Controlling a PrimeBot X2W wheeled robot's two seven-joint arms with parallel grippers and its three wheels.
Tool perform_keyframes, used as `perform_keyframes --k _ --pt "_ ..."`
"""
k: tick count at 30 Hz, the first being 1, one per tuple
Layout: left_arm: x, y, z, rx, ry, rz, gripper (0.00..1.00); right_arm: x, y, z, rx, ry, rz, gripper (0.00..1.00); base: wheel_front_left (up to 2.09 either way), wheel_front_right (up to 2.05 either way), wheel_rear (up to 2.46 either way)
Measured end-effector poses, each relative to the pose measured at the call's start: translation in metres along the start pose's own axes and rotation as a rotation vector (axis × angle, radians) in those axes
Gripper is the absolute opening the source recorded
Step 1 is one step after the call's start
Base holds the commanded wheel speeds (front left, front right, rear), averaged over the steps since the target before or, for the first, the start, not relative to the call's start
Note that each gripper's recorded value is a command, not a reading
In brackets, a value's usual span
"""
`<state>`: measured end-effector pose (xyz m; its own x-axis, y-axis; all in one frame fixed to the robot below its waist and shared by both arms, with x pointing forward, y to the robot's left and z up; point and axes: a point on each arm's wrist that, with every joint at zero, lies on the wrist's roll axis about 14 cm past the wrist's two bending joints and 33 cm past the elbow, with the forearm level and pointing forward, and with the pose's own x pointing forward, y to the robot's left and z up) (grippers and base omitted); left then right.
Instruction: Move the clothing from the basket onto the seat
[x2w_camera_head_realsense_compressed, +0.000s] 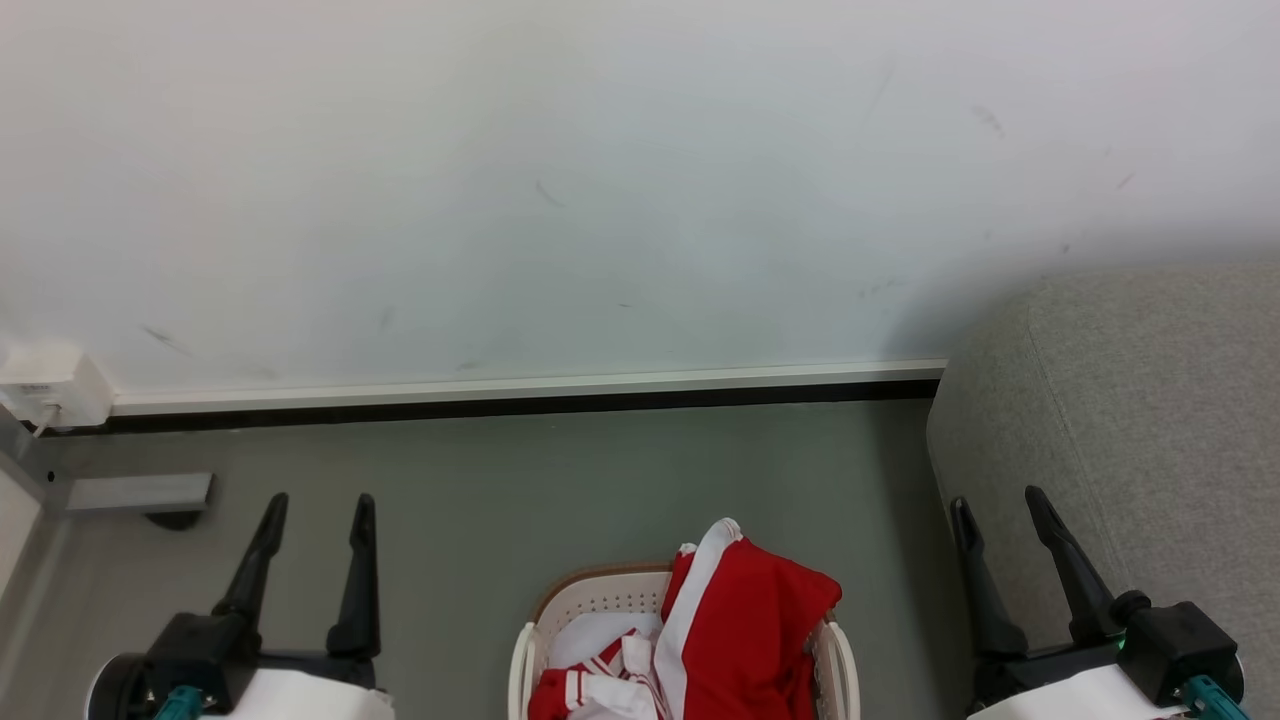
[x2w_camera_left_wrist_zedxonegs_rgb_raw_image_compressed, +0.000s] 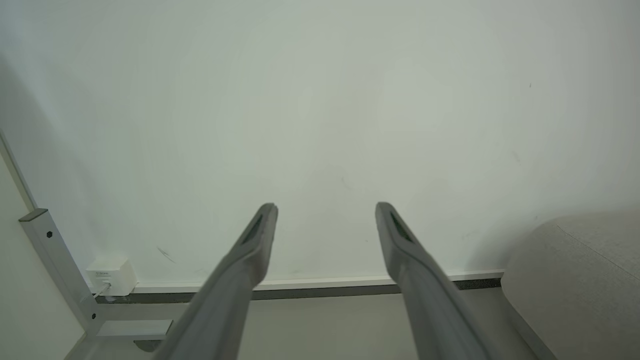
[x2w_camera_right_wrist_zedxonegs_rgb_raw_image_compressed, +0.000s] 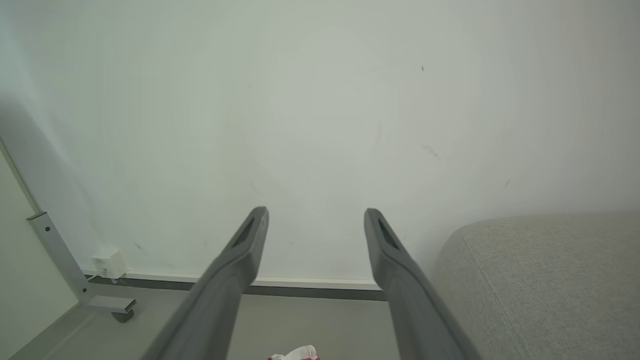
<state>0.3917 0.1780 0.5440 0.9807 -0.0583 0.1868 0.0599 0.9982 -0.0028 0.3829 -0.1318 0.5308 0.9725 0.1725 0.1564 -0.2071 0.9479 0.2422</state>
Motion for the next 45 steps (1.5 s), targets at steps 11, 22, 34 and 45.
perform_keyframes --k 11,22,34,45 --pt "0.000 -0.002 0.002 0.043 -0.014 -0.013 1.00 0.001 0.004 0.003 -0.043 -0.013 0.019 1.00 0.00 0.00 0.00" --pt "0.001 -0.002 0.002 0.037 -0.014 -0.013 1.00 0.002 0.003 0.006 -0.042 -0.023 0.017 1.00 0.00 0.00 0.00" --pt "0.026 -0.019 -0.009 0.004 -0.006 -0.072 1.00 0.009 -0.022 0.011 -0.060 -0.041 -0.049 1.00 0.00 0.00 0.00" --pt "0.069 -0.052 -0.065 -0.050 0.096 -0.202 1.00 0.032 -0.050 -0.004 -0.070 -0.014 -0.101 1.00 0.00 0.00 0.00"
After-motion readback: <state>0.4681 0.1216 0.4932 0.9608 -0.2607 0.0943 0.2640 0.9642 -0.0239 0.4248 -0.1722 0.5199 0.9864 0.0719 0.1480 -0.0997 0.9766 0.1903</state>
